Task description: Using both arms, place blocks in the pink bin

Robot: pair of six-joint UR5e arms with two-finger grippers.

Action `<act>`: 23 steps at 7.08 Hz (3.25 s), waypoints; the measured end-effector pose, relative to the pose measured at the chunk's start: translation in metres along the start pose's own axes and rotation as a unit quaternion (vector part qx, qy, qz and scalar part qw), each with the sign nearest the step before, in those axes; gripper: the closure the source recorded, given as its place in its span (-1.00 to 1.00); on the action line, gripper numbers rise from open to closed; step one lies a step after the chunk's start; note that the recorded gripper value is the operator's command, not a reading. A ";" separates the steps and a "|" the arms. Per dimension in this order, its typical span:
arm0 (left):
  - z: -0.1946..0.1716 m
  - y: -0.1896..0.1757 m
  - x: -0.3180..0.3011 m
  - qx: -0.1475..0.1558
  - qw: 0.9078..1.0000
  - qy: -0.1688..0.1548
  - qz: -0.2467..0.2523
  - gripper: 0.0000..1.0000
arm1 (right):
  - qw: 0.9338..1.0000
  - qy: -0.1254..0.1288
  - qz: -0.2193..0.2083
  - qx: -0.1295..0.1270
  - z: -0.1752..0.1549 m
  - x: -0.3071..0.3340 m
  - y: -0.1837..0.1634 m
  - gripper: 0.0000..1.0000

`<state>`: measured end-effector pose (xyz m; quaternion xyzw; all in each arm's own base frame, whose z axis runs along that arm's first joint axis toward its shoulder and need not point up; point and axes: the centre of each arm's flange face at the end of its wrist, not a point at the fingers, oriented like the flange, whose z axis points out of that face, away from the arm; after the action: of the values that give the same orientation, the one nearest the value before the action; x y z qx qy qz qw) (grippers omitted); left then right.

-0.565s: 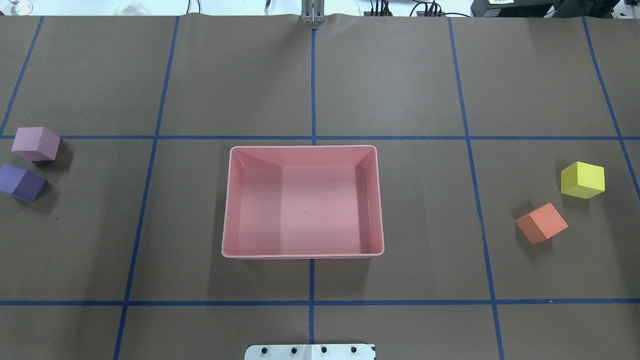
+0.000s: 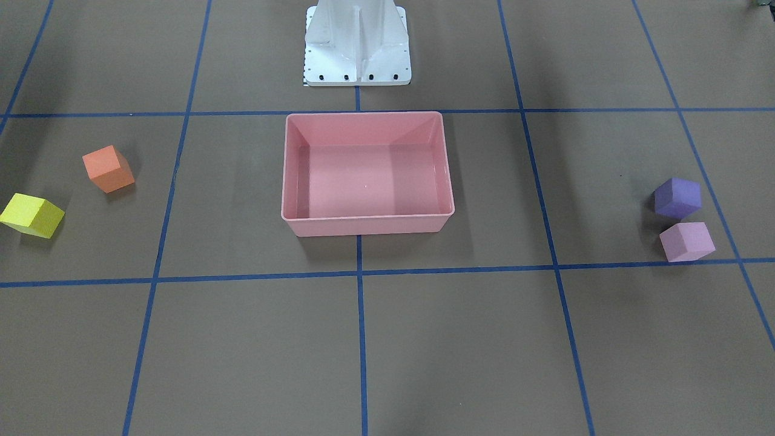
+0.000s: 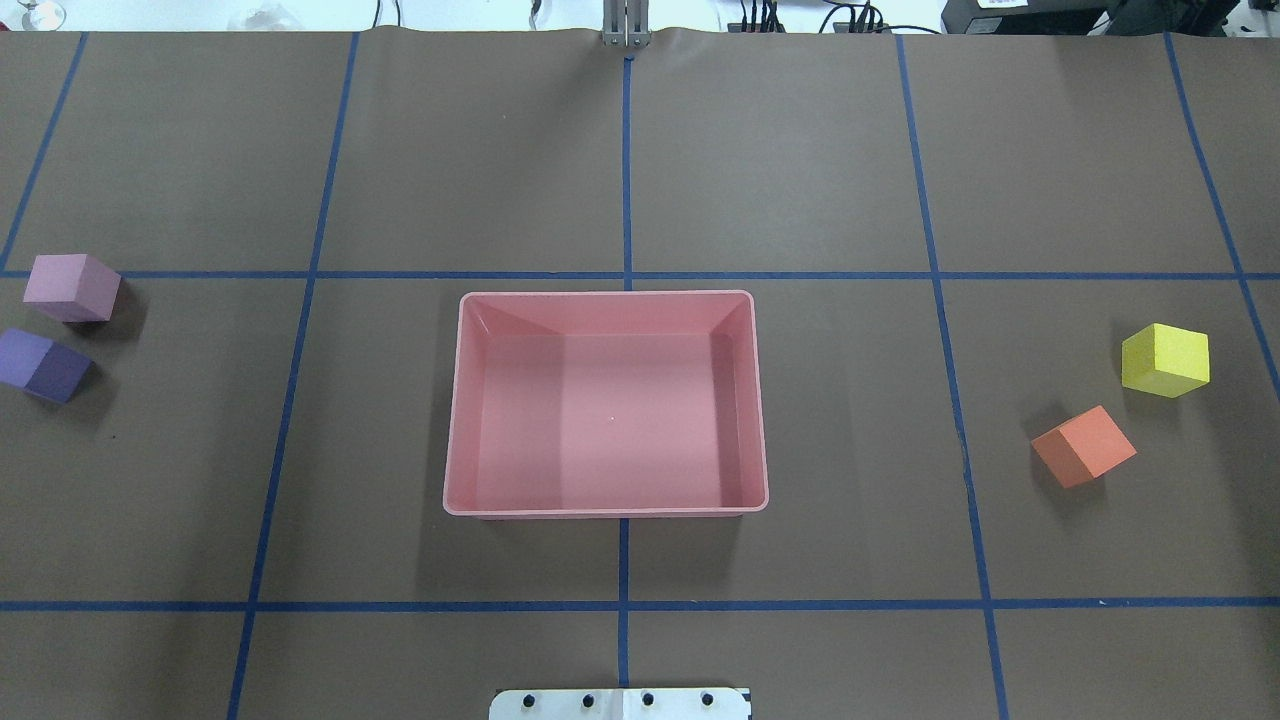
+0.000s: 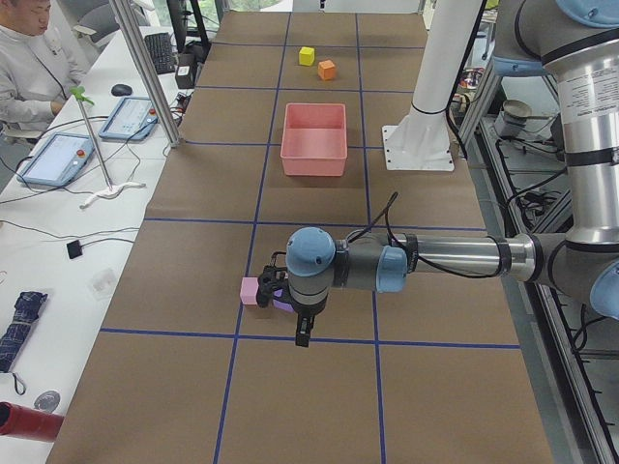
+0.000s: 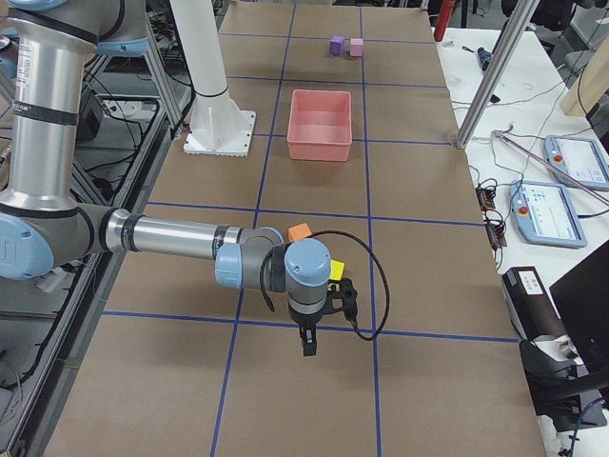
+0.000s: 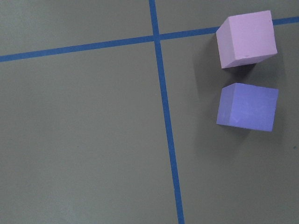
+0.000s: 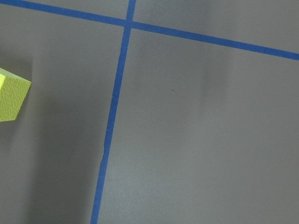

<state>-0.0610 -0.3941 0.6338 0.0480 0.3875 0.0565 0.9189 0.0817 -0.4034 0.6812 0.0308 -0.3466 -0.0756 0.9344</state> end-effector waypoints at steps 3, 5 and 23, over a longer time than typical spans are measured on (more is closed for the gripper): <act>-0.019 -0.014 0.018 0.021 1.000 -0.002 0.016 -1.00 | 1.000 -0.001 -0.009 0.009 -0.005 -0.004 -0.003 -1.00; -0.040 -0.047 0.037 0.050 0.998 -0.006 0.046 -1.00 | 0.997 0.009 -0.052 0.059 -0.016 -0.012 -0.014 -1.00; 0.193 -0.172 0.148 0.094 0.995 -0.026 -0.028 0.37 | 0.987 0.004 -0.080 0.136 -0.034 -0.028 -0.029 -1.00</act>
<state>0.1913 -0.5516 0.6407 0.1248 0.3687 -0.0075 0.9211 0.0796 -0.4276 0.6340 0.1859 -0.3468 -0.1019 0.9137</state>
